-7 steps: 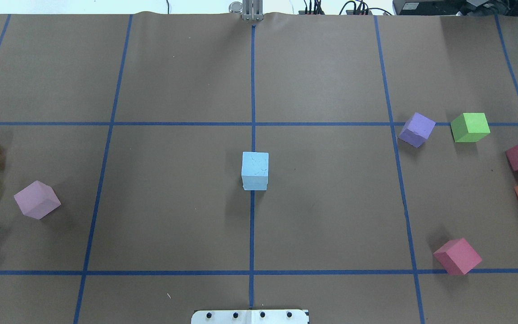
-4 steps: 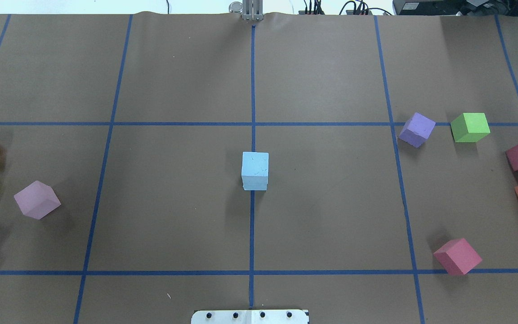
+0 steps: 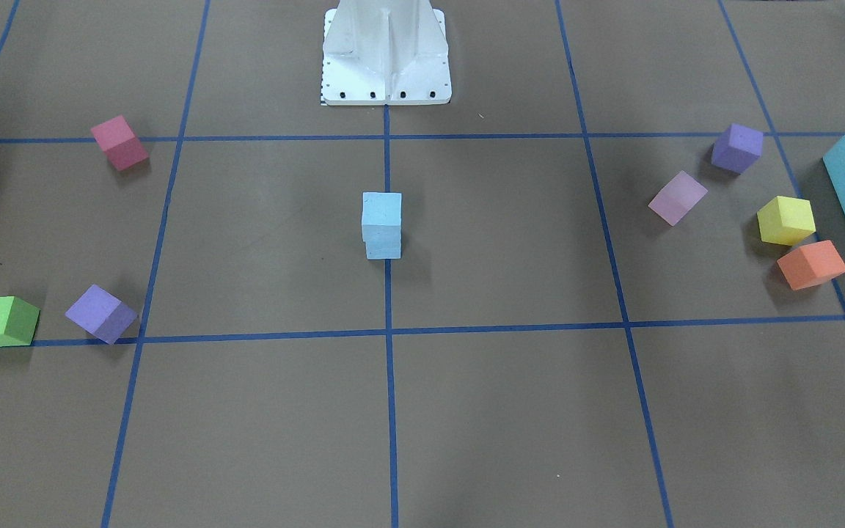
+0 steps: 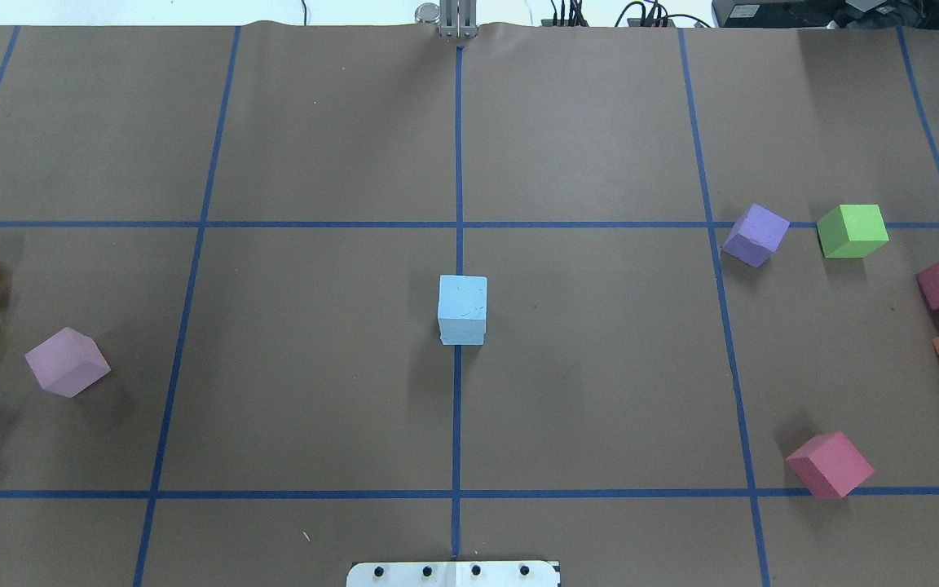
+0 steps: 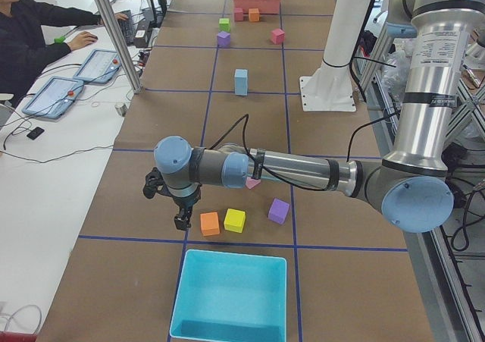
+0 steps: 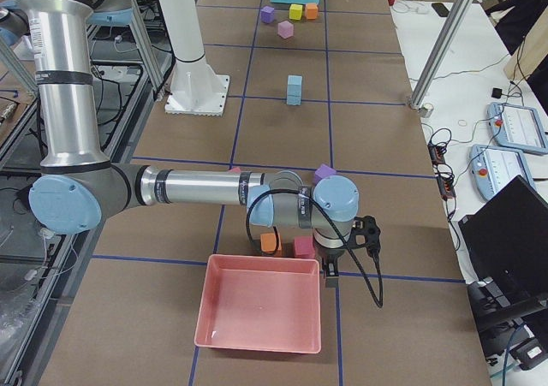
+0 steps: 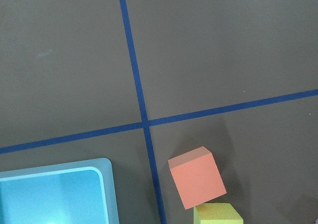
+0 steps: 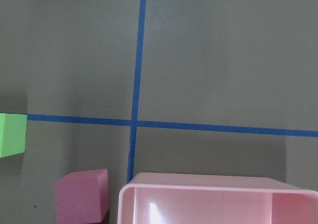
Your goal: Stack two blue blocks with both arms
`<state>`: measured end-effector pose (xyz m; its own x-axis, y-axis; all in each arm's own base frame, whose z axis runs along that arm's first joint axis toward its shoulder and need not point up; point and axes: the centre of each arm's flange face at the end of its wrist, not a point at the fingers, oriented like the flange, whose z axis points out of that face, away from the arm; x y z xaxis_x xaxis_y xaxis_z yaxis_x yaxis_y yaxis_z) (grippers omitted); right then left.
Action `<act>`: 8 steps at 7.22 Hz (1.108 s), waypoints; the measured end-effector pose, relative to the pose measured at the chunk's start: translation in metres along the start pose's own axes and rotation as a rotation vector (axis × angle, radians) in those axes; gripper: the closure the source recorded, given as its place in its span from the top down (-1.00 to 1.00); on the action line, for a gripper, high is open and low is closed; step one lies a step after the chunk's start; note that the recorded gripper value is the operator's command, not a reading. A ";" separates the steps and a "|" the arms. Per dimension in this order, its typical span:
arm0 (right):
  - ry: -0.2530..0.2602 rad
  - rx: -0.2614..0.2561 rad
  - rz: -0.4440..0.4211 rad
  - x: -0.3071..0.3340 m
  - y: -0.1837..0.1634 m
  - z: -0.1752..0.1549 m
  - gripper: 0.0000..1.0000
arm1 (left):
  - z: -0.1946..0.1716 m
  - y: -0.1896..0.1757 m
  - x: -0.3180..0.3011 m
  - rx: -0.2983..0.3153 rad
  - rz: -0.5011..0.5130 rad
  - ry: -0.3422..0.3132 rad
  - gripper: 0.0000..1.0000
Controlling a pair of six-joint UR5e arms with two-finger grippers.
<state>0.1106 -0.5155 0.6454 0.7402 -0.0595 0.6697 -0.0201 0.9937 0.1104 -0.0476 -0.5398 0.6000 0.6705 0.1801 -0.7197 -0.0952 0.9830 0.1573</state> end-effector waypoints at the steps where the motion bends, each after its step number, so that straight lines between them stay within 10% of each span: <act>1: 0.000 0.002 -0.001 0.000 0.000 0.000 1.00 | 0.003 0.002 -0.002 -0.002 -0.002 0.000 0.96; 8: 0.001 0.019 -0.013 -0.009 -0.008 -0.011 1.00 | 0.005 0.003 -0.005 -0.004 -0.005 0.001 0.96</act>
<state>0.1120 -0.5217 0.6304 0.7413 -0.0719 0.6673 -0.0234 0.9909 0.1328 -0.0479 -0.5378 0.6070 0.6699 0.1754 -0.7214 -0.0947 0.9840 0.1512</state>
